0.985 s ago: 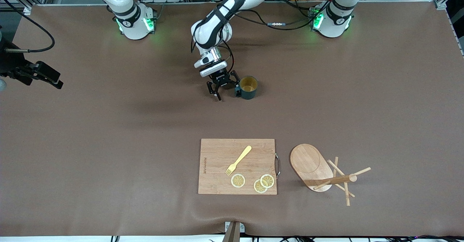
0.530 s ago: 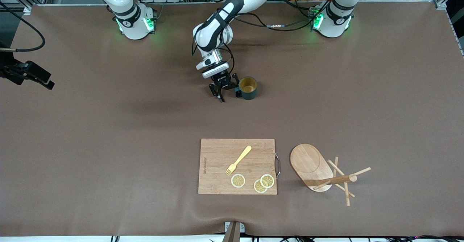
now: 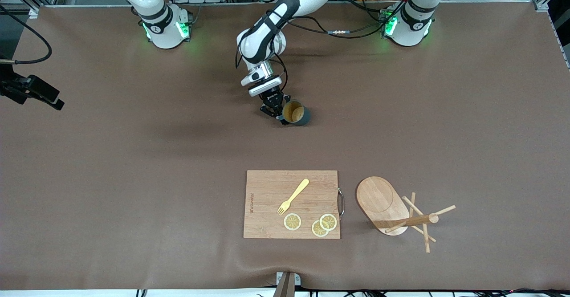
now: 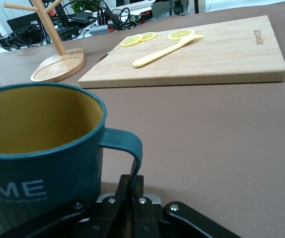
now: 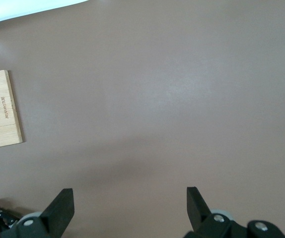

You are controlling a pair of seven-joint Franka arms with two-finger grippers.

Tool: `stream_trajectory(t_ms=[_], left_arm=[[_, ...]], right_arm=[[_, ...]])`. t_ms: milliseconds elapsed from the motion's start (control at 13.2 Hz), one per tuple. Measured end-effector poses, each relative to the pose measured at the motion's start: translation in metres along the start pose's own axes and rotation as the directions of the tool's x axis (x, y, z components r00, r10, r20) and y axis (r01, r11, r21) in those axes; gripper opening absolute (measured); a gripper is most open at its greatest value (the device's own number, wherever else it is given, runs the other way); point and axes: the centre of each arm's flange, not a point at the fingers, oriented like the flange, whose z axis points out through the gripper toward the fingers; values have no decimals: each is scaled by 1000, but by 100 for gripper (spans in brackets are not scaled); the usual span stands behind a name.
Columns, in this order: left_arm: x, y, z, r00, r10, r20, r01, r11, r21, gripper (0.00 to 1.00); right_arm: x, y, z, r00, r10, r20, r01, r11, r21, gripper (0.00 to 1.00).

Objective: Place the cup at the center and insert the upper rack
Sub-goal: 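Lift the mug with the left gripper and carry it toward the stand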

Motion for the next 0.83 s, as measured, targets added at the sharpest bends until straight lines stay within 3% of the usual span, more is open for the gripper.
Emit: stream_trajectory(t_ms=[227, 379, 606, 833], left_arm=[[25, 5, -7, 999, -50, 14, 50, 999, -2, 5], [74, 6, -10, 992, -106, 67, 105, 994, 21, 5], [199, -8, -4, 958, -186, 218, 175, 982, 71, 5], [316, -45, 38, 870, -363, 334, 333, 932, 146, 5]], right_arm=[[-1, -7, 0, 1000, -11, 0, 11, 1000, 1, 100], [-1, -7, 0, 1000, -12, -1, 12, 1000, 1, 100], [-1, -8, -2, 1000, -13, -4, 13, 1000, 2, 100], [-1, -6, -3, 1000, -9, -6, 9, 1000, 2, 100]])
